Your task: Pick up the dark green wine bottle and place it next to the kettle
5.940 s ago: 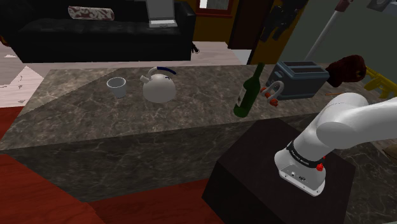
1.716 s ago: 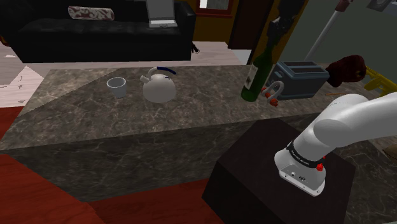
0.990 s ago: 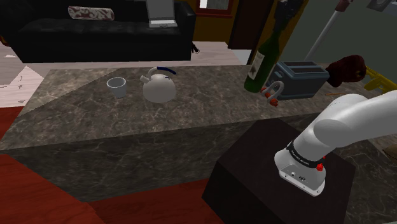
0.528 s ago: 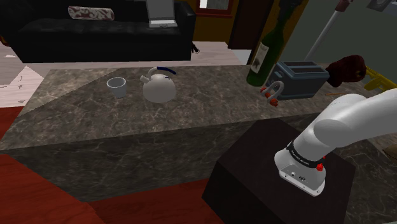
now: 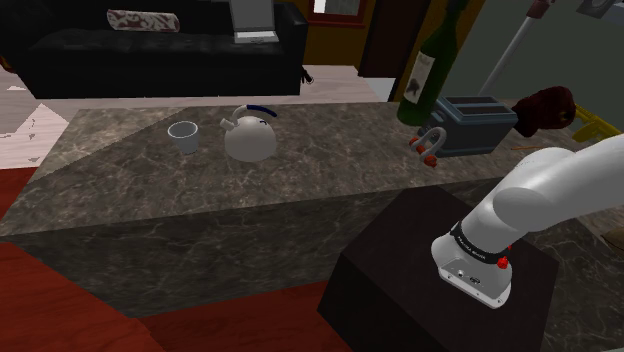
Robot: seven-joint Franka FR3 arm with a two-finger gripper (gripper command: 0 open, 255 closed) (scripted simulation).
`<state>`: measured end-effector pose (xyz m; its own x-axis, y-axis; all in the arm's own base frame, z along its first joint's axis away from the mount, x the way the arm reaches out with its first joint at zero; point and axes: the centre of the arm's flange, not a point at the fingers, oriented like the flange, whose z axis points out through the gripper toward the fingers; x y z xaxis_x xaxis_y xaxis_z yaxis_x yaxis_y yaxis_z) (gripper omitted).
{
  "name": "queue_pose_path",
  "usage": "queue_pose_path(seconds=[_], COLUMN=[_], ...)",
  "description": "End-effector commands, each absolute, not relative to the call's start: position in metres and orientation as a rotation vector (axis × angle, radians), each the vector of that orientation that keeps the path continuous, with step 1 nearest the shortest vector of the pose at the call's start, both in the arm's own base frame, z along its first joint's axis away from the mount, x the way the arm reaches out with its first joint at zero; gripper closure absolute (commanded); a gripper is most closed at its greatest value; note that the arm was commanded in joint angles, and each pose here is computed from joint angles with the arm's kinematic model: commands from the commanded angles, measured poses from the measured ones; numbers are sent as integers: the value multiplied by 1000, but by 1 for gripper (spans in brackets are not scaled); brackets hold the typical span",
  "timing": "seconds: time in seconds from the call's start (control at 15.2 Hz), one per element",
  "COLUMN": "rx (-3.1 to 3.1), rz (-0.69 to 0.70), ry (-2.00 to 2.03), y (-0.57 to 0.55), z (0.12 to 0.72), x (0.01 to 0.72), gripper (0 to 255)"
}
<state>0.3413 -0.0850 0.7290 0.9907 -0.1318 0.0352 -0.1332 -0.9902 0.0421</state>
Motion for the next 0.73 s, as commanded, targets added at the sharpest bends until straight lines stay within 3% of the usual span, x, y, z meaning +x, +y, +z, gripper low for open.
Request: queue_pose_path(seconds=[0.0,0.66], rx=[3090,3090], rz=[50,50], ry=[-206,-206], y=[-85,-85], z=[740,792], x=[340,340], gripper=[255,255])
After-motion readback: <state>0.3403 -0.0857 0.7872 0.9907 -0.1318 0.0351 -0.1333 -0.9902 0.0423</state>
